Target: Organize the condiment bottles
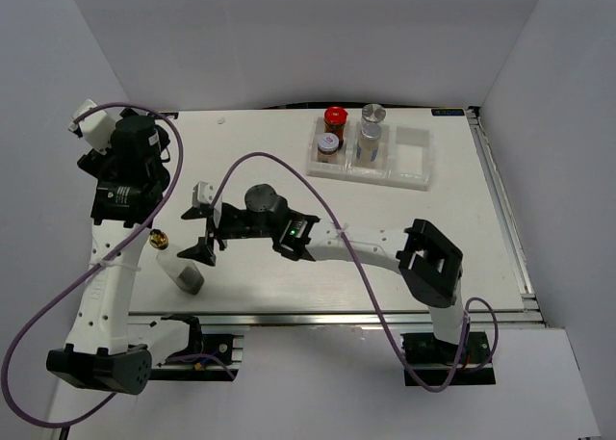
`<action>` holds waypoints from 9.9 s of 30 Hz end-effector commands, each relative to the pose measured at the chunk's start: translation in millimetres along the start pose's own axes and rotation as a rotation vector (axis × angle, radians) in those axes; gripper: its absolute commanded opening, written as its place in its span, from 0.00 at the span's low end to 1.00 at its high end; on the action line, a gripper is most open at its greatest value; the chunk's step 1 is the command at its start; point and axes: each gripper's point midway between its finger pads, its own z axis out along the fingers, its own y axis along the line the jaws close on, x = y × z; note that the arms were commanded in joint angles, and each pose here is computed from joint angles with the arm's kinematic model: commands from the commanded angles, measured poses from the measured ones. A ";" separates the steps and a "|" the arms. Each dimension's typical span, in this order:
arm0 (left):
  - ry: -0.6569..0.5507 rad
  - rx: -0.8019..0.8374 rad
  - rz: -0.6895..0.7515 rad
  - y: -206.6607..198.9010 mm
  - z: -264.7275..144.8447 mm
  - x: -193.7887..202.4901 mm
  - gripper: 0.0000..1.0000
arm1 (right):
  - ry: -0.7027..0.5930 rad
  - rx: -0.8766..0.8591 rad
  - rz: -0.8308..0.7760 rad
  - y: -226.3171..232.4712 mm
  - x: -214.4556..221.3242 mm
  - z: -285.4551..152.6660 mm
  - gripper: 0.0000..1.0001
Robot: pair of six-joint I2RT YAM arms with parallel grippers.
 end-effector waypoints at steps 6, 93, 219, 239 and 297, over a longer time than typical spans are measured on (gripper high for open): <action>-0.026 -0.137 0.015 33.6 14.4 1.3 0.98 | -0.097 -0.035 0.006 2.8 -27.8 40.7 0.90; 0.208 0.292 0.079 -31.3 39.2 112.2 0.98 | 0.091 1.358 -0.181 -373.0 -103.5 -537.6 0.00; 0.007 0.380 0.090 -65.9 89.8 5.8 0.00 | 0.246 0.825 -0.310 -176.6 -132.8 -423.0 0.89; 0.203 1.290 0.232 -236.5 -164.8 103.7 0.00 | 0.305 0.398 -0.124 -152.0 -27.4 -265.2 0.89; 0.280 1.372 0.275 -241.3 -232.5 136.7 0.98 | 0.138 0.445 0.022 -155.8 10.7 -249.4 0.00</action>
